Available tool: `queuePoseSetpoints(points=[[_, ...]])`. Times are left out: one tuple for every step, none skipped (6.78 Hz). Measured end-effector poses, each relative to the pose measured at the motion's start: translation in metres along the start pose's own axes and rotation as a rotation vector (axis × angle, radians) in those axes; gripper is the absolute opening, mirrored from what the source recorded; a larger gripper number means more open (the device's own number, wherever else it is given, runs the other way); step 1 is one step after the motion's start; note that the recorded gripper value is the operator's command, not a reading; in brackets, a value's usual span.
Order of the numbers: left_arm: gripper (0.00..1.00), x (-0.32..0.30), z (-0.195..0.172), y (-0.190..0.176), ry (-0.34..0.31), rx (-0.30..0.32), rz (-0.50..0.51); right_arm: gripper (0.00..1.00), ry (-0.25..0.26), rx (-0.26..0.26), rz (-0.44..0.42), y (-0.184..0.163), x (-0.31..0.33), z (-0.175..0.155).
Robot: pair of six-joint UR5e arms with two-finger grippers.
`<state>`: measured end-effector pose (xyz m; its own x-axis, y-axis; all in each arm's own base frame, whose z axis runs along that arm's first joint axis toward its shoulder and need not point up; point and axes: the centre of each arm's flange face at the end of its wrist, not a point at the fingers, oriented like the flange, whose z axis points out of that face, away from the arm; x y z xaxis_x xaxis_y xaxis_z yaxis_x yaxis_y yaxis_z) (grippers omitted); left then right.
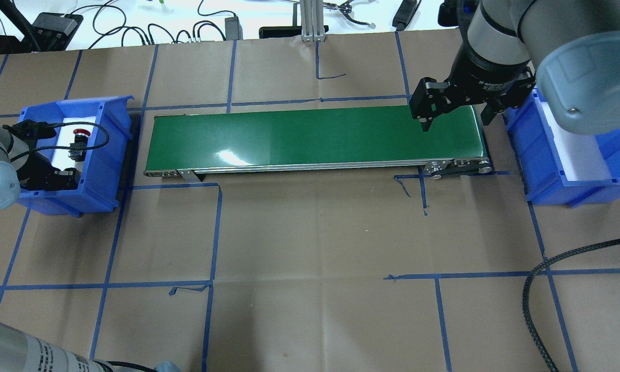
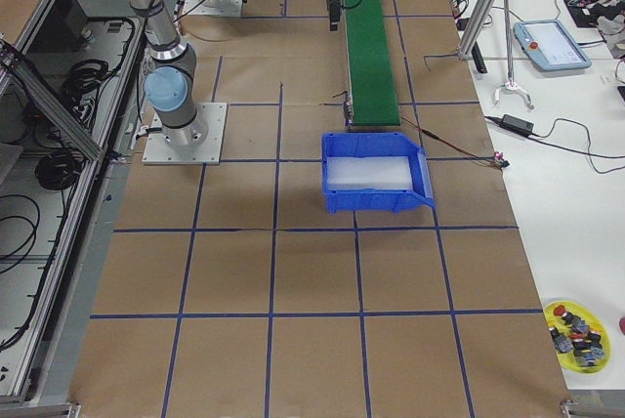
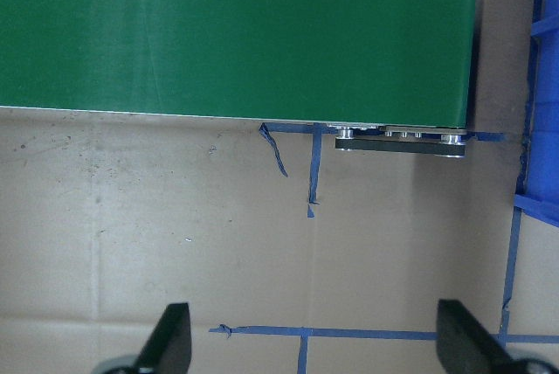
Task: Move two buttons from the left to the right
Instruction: 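Close the left gripper on the yellow-capped button and lift it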
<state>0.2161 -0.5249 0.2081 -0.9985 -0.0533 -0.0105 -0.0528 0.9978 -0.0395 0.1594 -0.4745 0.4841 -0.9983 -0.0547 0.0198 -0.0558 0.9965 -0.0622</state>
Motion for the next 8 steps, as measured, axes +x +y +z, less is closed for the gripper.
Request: queuePoseSetpoints(points=[[0.10, -0.002, -0.011, -0.004, -0.010, 0.017, 0.002, 1.00, 0.000, 0.000, 0.001, 0.000, 0.000, 0.000], [0.10, -0.004, -0.033, -0.008, -0.023, 0.039, 0.005, 1.00, 0.000, -0.001, 0.002, 0.000, 0.000, 0.000], [0.10, -0.007, -0.064, -0.013, -0.029, 0.050, 0.009, 1.00, 0.001, -0.002, 0.002, 0.000, 0.000, 0.001], [0.10, -0.009, -0.105, -0.018, -0.029, 0.049, 0.011, 1.00, 0.003, -0.003, 0.002, 0.000, 0.000, 0.001], [0.10, -0.011, -0.141, -0.025, -0.018, 0.030, 0.013, 1.00, 0.003, -0.004, 0.001, 0.000, 0.000, 0.001], [0.10, -0.004, -0.164, -0.035, -0.001, 0.005, 0.022, 1.00, 0.004, -0.005, 0.001, 0.000, 0.000, 0.002], [0.10, 0.025, -0.178, -0.049, 0.006, -0.007, 0.041, 1.00, 0.004, -0.007, 0.004, 0.000, 0.000, 0.003], [0.10, 0.073, -0.185, -0.063, 0.006, -0.008, 0.046, 1.00, 0.004, -0.012, 0.005, 0.001, 0.001, 0.005]])
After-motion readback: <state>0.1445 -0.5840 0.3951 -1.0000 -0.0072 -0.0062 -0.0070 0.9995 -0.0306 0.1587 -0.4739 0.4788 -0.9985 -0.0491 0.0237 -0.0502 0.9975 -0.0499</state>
